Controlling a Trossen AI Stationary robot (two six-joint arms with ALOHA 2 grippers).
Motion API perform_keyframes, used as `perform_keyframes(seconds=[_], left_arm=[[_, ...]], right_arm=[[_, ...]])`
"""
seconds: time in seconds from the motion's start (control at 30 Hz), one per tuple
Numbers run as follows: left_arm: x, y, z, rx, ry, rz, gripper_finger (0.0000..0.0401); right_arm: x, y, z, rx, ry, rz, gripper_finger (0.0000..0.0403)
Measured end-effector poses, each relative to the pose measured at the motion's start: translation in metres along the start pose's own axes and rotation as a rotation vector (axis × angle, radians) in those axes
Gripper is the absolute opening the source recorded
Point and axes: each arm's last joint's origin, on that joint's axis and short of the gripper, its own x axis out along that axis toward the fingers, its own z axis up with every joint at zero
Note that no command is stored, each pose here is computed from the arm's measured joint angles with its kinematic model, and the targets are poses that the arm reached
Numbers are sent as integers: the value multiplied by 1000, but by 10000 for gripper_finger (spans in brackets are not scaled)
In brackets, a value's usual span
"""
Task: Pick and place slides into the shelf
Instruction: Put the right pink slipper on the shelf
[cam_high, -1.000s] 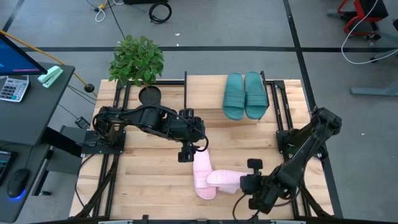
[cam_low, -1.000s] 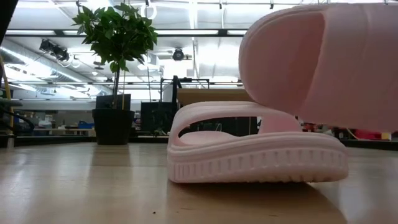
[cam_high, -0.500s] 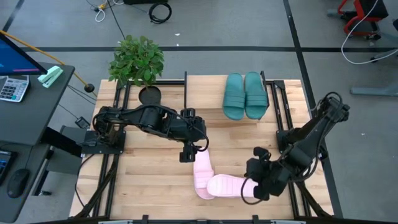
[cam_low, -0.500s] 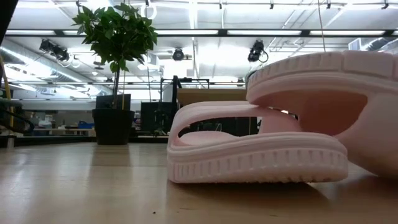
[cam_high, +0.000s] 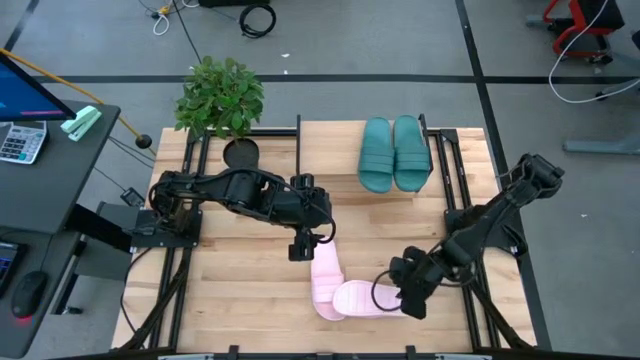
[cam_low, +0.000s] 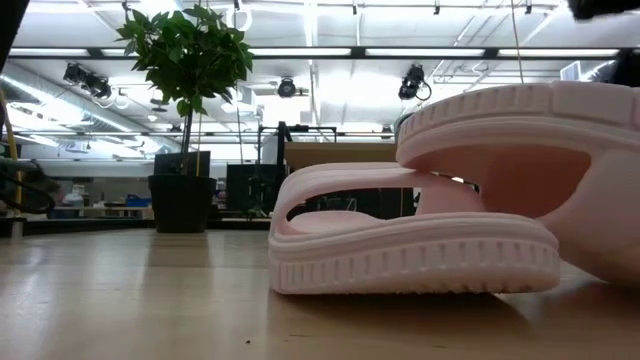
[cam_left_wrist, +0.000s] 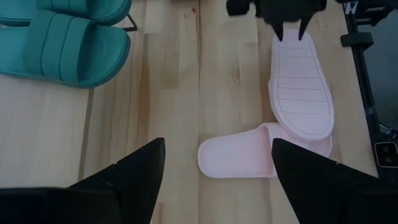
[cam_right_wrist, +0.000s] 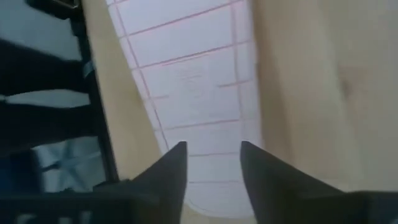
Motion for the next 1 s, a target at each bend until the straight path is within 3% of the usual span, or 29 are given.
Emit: perform_keyframes(seconds=[0.2,0.37,1.0], left_arm=[[0,0,0,0,0,0,298],[0,0,0,-2,0,0,298],[0,0,0,-3,1,0,298]], right_arm=[[20,-26,-2,-25,126,97,227],[26,-44,0,-36,172,97,260],[42,-68,3,-37,133,273,270]])
